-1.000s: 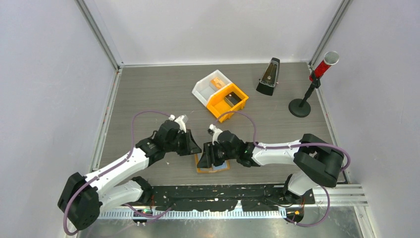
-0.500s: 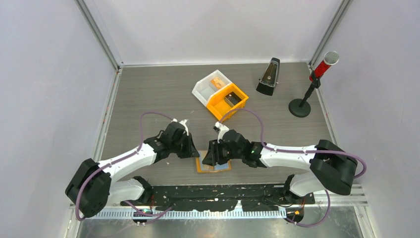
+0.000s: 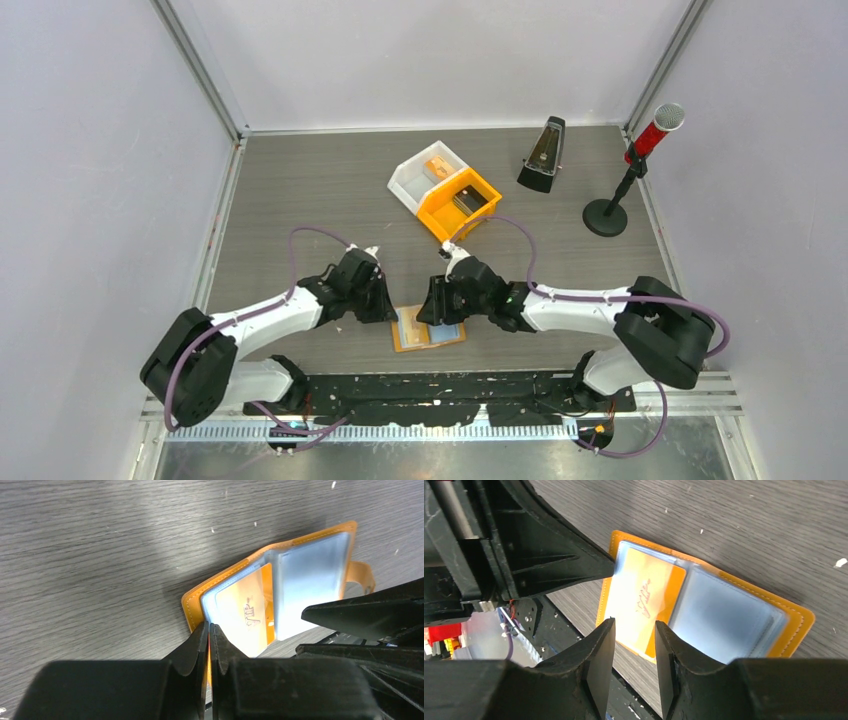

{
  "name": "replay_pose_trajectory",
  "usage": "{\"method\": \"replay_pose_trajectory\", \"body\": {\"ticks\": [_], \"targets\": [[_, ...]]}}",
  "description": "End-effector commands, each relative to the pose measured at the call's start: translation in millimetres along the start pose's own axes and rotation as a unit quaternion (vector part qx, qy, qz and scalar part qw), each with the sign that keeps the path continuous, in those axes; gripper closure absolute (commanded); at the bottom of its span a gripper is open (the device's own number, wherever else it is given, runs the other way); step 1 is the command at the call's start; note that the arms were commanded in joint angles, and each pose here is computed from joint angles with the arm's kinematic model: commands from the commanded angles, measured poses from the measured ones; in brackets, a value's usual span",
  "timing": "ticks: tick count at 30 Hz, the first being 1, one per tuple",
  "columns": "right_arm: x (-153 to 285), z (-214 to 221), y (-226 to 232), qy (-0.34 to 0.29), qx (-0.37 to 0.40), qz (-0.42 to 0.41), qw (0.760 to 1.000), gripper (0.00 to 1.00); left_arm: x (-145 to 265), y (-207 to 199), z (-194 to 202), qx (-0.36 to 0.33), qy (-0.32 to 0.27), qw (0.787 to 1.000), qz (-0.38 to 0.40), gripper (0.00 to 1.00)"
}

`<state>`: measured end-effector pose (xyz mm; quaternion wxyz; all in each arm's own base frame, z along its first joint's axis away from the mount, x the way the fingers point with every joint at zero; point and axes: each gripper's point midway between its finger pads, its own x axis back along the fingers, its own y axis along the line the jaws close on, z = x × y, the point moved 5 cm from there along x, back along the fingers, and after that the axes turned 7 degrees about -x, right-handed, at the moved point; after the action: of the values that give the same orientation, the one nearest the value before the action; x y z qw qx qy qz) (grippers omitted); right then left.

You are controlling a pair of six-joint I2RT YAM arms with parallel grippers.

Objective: Take the credit cards out of the card holder
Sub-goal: Remove the credit card from the card holder.

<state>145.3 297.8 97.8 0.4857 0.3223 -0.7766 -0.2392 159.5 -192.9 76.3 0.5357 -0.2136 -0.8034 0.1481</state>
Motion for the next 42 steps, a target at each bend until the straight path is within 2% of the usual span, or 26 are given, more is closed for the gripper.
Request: {"method": "replay_pose_trajectory", "body": {"ticks": [1, 5, 14, 23, 33, 38, 42], "targets": [[-9, -1, -2, -0.004, -0.01, 0.002, 1.0, 0.58, -5, 7, 2, -0.009, -0.004, 1.0, -0.018, 0.93], [-18, 4, -7, 0.012, -0.019, 0.006, 1.0, 0.58, -7, 10, 4, -0.007, 0.0, 1.0, -0.022, 0.93], [-26, 8, -31, 0.015, -0.024, 0.077, 0.997, 0.59, -13, 15, 9, -0.003, 0.013, 0.999, -0.035, 0.93], [-28, 12, -32, 0.019, -0.03, 0.071, 0.997, 0.59, -10, 13, 8, 0.0, 0.015, 0.999, -0.032, 0.92], [-20, 8, -26, 0.009, -0.032, 0.058, 0.998, 0.59, 28, -21, -15, 0.004, -0.03, 0.999, 0.029, 0.84], [-19, 6, -23, 0.005, -0.03, 0.055, 0.998, 0.59, 26, -32, -20, 0.007, -0.046, 0.996, 0.073, 0.84], [-20, 7, -24, 0.007, -0.031, 0.057, 0.998, 0.59, 14, -28, -16, 0.011, -0.037, 0.997, 0.073, 0.86]]}}
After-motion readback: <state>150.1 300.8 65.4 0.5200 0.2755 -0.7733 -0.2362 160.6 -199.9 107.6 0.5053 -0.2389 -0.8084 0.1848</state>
